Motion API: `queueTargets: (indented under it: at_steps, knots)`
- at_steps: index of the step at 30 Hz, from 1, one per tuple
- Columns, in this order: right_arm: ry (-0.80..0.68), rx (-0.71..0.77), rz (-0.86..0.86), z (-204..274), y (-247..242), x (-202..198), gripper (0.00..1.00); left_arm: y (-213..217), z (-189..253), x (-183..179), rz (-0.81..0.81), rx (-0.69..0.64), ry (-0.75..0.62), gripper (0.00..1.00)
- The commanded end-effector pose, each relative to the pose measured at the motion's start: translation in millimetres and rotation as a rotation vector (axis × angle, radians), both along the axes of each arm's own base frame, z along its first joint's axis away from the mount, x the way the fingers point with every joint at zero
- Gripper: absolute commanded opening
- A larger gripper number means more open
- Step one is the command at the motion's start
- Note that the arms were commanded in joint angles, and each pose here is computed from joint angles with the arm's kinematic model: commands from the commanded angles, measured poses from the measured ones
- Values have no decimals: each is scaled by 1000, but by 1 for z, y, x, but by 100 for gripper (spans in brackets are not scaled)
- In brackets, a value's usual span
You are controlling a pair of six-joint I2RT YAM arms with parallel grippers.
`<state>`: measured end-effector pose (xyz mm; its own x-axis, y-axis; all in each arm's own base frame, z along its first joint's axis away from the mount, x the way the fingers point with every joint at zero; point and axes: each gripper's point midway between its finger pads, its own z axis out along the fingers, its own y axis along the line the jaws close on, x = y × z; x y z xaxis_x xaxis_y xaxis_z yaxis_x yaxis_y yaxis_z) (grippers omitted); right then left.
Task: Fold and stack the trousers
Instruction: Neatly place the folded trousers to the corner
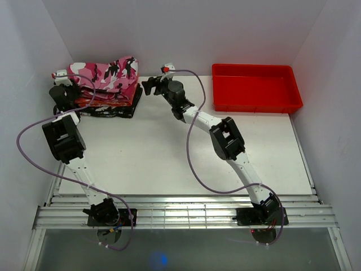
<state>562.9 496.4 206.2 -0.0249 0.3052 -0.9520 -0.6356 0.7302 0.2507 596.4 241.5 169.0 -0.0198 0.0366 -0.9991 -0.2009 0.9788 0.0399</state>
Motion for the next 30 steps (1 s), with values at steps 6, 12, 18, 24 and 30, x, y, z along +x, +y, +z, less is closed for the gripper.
queueTargets:
  at_steps: [6,12,18,24,30]
  knots:
    - [-131,-38,89,142,-50,-53,90,33,50,-16,139,54,37,79]
    - [-33,-187,79,156,-121,-69,90,27,29,-71,192,52,294,95]
    - [144,-354,28,139,-216,-87,90,32,-3,-151,258,-94,550,98]
    - [252,-466,-15,117,-316,-134,90,-7,-2,-221,135,-47,699,98]
    - [460,-526,-75,54,-402,-200,90,-87,44,-255,-134,-60,672,98]
